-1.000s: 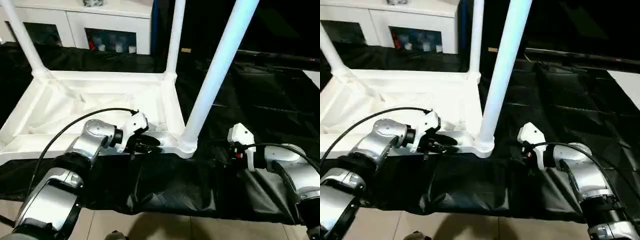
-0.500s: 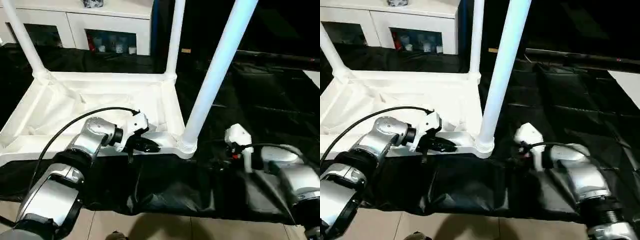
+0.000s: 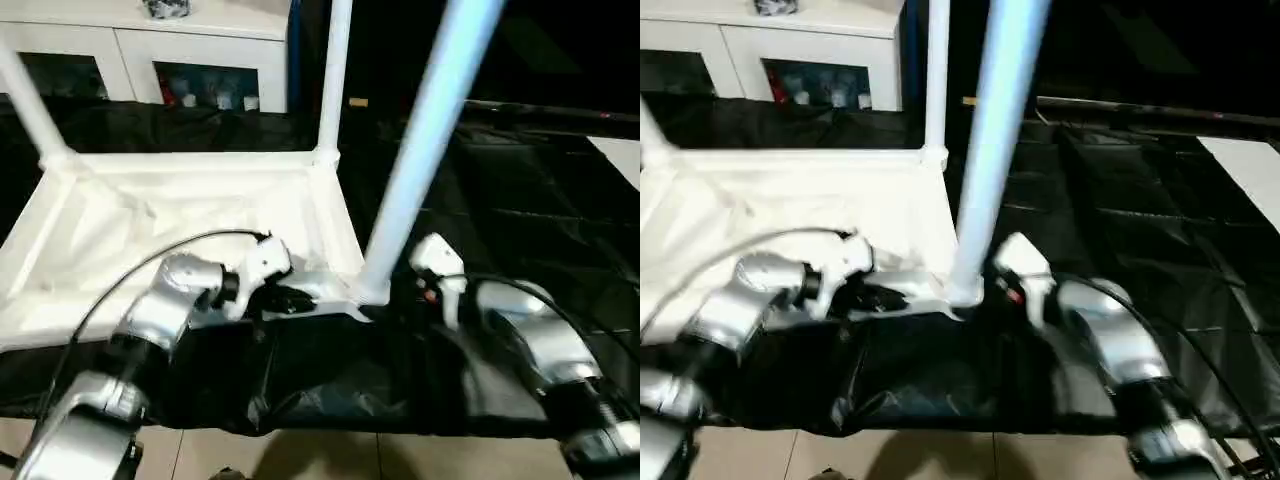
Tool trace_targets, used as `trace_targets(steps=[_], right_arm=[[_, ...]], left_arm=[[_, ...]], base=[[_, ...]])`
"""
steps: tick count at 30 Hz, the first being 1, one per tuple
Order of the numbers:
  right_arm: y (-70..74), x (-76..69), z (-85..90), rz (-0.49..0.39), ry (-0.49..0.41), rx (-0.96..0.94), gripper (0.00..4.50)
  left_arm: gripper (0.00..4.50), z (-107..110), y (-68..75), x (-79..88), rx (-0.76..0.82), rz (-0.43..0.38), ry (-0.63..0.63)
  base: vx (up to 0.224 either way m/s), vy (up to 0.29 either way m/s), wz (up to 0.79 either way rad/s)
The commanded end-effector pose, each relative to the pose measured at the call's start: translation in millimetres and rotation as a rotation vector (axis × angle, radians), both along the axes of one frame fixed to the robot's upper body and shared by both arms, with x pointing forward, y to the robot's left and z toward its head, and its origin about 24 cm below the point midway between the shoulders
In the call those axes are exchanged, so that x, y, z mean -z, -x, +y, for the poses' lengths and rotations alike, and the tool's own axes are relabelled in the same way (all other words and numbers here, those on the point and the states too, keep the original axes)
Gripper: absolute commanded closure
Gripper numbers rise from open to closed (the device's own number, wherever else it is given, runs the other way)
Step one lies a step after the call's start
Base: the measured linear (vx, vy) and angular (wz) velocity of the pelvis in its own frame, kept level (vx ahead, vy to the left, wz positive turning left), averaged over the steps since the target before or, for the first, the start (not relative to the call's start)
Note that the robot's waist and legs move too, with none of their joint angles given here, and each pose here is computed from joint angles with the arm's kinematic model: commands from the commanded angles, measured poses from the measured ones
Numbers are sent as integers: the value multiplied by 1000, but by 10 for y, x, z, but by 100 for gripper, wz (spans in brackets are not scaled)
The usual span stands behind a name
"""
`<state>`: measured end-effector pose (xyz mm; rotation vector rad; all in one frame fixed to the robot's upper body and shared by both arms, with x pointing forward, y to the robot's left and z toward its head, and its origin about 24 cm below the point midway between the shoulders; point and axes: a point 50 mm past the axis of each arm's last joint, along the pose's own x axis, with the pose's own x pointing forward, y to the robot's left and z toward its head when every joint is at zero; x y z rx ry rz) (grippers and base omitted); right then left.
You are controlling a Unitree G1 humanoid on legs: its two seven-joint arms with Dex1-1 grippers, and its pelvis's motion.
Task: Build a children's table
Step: Rotate table base, then rotate leg to tighten
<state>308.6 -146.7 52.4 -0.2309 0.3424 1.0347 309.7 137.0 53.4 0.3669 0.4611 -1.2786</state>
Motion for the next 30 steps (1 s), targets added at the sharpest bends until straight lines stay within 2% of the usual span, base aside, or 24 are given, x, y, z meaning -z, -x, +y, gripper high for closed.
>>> trace_targets(steps=[1,5,7,8,9,10,13,17,27,30], right_arm=[[-38,6,5,-25,28,11,0],[-93,11,25,-33,32,37,0],[-99,16,30,-38,32,31,0],[-99,16,30,-39,32,31,0],[-102,18,27,-46,35,35,0],[-103,18,26,-48,36,36,0],[-108,29,22,-55,38,42,0],[-88,44,20,-57,37,39,0],[-61,64,2,-61,38,40,0],[-65,62,-1,-62,40,40,0]], left_arm=[[445,-5,116,203,-43,90,-26],[445,-78,167,164,-30,62,-15],[445,-95,127,137,-31,20,-10],[419,-97,114,133,-38,15,-6],[419,-107,82,114,-50,7,9],[393,-109,78,110,-50,6,11],[377,-111,36,83,-62,9,8],[377,-90,-41,85,-66,21,-31],[377,-63,-69,164,-56,49,-86],[404,-57,-69,170,-42,61,-98]], base=[[0,0,0],[0,0,0],[0,0,0],[0,0,0],[0,0,0],[0,0,0],[0,0,0],[0,0,0],[0,0,0],[0,0,0]])
